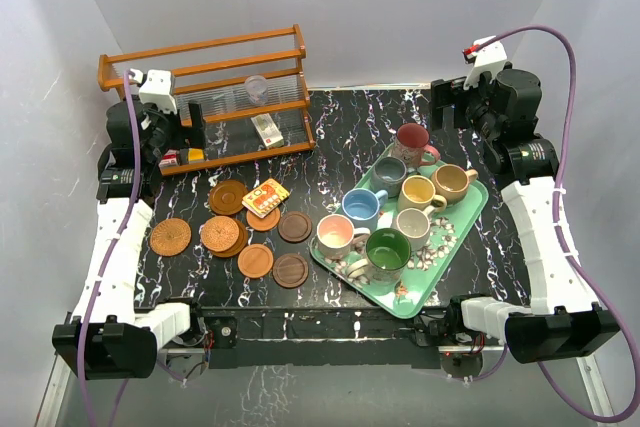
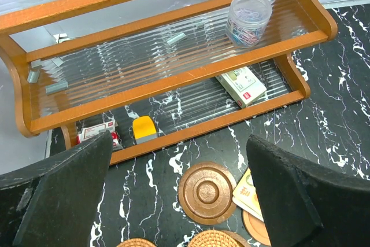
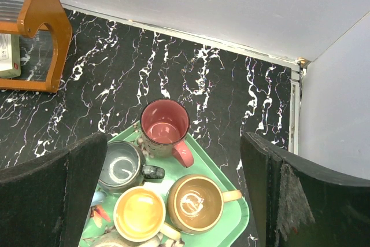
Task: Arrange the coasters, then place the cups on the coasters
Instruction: Move the tray to the center of the board.
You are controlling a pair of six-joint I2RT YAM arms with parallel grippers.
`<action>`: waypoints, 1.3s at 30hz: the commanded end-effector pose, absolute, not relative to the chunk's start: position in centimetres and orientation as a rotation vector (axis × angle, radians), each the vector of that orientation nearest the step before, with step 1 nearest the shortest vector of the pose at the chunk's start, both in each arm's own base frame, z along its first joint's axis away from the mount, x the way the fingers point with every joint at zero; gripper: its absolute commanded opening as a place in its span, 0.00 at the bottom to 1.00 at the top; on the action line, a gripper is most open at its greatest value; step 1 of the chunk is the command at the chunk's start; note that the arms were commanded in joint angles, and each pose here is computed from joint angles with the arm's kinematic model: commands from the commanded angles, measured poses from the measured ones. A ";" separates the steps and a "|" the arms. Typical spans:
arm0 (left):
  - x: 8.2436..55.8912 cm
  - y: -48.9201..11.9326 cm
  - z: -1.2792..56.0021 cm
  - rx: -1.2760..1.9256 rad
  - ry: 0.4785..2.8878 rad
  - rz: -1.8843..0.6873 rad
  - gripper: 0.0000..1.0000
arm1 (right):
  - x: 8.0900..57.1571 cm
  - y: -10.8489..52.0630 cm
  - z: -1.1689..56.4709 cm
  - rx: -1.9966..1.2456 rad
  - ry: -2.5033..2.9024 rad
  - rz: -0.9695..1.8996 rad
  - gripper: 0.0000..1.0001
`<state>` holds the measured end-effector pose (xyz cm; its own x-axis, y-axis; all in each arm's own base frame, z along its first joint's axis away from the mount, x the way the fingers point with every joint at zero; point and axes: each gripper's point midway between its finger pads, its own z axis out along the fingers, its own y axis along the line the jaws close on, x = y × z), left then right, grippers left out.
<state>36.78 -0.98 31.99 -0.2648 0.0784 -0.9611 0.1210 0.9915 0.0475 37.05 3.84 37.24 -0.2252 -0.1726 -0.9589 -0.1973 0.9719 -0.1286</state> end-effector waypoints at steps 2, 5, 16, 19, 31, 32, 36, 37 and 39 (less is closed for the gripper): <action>36.4 -1.0 33.1 0.147 1.796 -0.044 0.99 | 36.7 3.4 39.7 -0.248 1.721 0.006 0.98; 36.5 -1.0 33.1 0.152 1.794 -0.046 0.99 | 36.6 3.0 39.5 -0.238 1.725 -0.012 0.98; 36.2 -2.2 32.8 0.211 1.776 -0.098 0.99 | 36.3 1.6 38.0 -0.197 1.769 -0.090 0.98; 36.2 -2.4 32.6 0.220 1.773 -0.108 0.99 | 36.2 0.8 37.6 -0.191 1.788 -0.138 0.98; 35.5 -3.2 31.4 0.326 1.802 -0.120 0.99 | 33.7 -2.1 31.6 -0.177 1.975 -0.276 0.98; 35.5 -3.3 31.1 0.332 1.807 -0.125 0.99 | 33.3 -2.5 31.0 -0.171 1.996 -0.282 0.98; 35.5 -3.3 30.4 0.346 1.823 -0.126 0.99 | 31.6 -3.9 28.4 -0.164 2.096 -0.332 0.98; 35.5 -3.4 30.2 0.349 1.828 -0.128 0.99 | 31.3 -4.0 27.8 -0.168 2.112 -0.343 0.98; 35.5 -3.4 29.6 0.355 1.840 -0.133 0.99 | 30.5 -5.6 26.9 -0.129 2.142 -0.387 0.98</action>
<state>36.04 -3.13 29.80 -0.2650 0.1554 -0.9516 0.2787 0.9571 0.0787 32.24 -3.39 27.27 -0.5366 -0.2352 -0.8104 -0.0039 0.9610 -0.2764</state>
